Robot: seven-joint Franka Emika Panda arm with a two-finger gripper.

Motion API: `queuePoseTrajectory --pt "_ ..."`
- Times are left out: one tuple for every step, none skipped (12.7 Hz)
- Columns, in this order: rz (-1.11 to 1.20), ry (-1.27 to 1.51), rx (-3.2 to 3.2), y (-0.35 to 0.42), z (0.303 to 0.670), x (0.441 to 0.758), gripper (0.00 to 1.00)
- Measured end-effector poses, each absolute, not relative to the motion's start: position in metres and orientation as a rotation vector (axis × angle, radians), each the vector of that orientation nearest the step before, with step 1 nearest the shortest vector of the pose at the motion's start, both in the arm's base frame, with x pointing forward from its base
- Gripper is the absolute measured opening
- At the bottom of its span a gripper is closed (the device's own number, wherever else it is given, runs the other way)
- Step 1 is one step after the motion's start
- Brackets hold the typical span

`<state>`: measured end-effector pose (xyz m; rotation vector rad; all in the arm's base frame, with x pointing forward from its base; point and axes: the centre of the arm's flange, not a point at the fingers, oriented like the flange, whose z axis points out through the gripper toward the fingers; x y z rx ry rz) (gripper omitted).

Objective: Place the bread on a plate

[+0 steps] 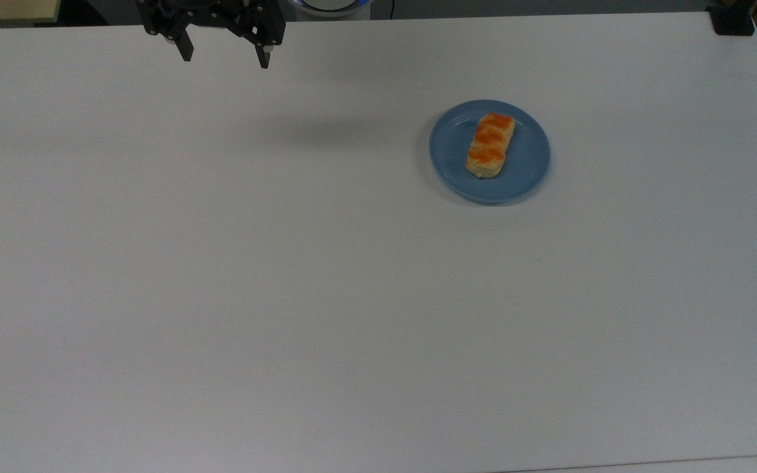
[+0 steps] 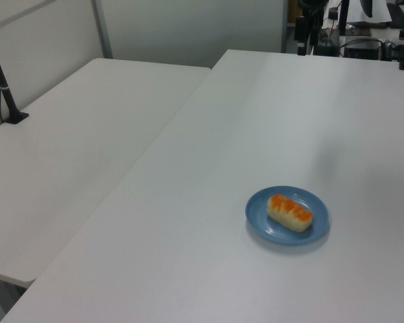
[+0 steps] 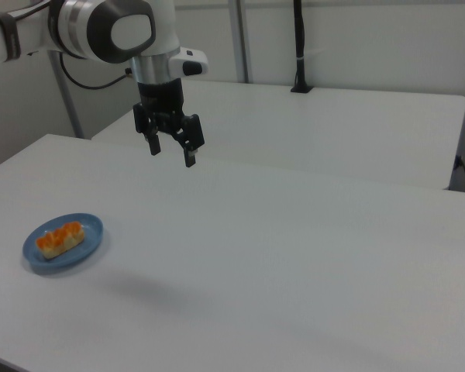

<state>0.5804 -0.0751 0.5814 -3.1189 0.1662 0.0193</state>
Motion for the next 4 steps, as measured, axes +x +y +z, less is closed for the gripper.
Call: queuePoseTrajectory --pt "0.008 0.168 -3.130 -0.0761 0.5816 0.5814 1.00" --pt "0.000 0.170 -3.135 -0.0773 0.5820 0.5820 1.00" --pt "-0.004 0.174 -3.136 -0.0788 0.5822 0.5821 1.00" --pt "-0.004 0.180 -3.137 -0.0809 0.5824 0.5818 1.00"
